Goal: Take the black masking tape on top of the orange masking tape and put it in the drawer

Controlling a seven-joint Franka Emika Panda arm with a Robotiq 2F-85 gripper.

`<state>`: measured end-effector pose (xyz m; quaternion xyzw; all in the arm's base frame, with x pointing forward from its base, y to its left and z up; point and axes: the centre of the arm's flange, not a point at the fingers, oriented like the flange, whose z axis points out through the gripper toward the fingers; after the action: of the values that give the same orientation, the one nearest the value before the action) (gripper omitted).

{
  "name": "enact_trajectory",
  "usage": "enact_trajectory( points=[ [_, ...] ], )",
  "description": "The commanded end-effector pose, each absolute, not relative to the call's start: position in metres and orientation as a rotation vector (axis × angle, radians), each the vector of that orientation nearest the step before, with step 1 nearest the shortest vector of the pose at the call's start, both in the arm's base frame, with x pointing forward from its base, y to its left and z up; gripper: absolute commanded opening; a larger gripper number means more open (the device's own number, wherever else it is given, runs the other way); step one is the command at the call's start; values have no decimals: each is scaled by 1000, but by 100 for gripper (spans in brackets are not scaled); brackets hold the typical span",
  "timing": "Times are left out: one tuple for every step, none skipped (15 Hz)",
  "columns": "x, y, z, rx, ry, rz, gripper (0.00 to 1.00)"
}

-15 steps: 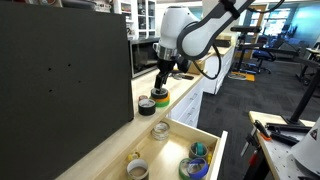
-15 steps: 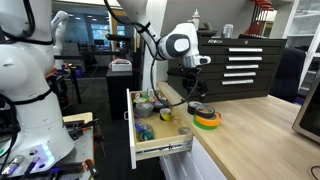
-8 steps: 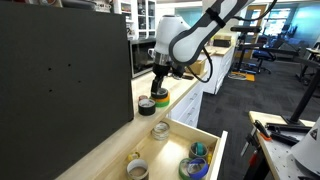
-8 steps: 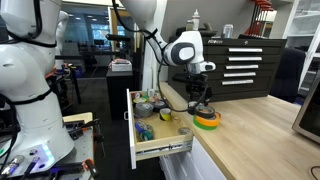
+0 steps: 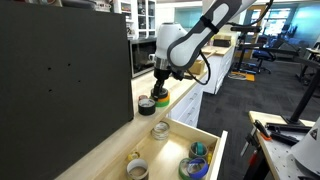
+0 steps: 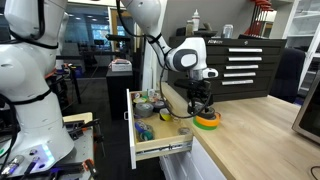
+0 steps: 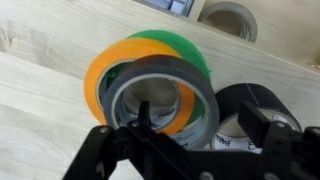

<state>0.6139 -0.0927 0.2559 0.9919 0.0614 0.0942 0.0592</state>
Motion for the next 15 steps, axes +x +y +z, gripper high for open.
enact_trajectory(
  points=[
    [619,-100,258,3014,219,294,59],
    [619,-100,260,3016,222,296,53],
    [619,-99,261,3017,224,299,47],
    [619,-98,262,3016,230,301,39],
    [619,-97,265,3015,238,305,34],
    [618,-95,267,3014,247,309,27],
    [617,-94,270,3012,255,311,20],
    [617,-92,273,3010,261,308,13],
    [616,-91,275,3009,265,309,7],
    [615,-89,279,3007,266,311,2],
    [615,-88,283,3005,265,313,2],
    [614,-87,288,3002,259,316,0],
    [612,-86,294,2994,249,326,5],
    [611,-85,300,2986,239,336,5],
    [609,-85,310,2975,221,355,5]
  ],
)
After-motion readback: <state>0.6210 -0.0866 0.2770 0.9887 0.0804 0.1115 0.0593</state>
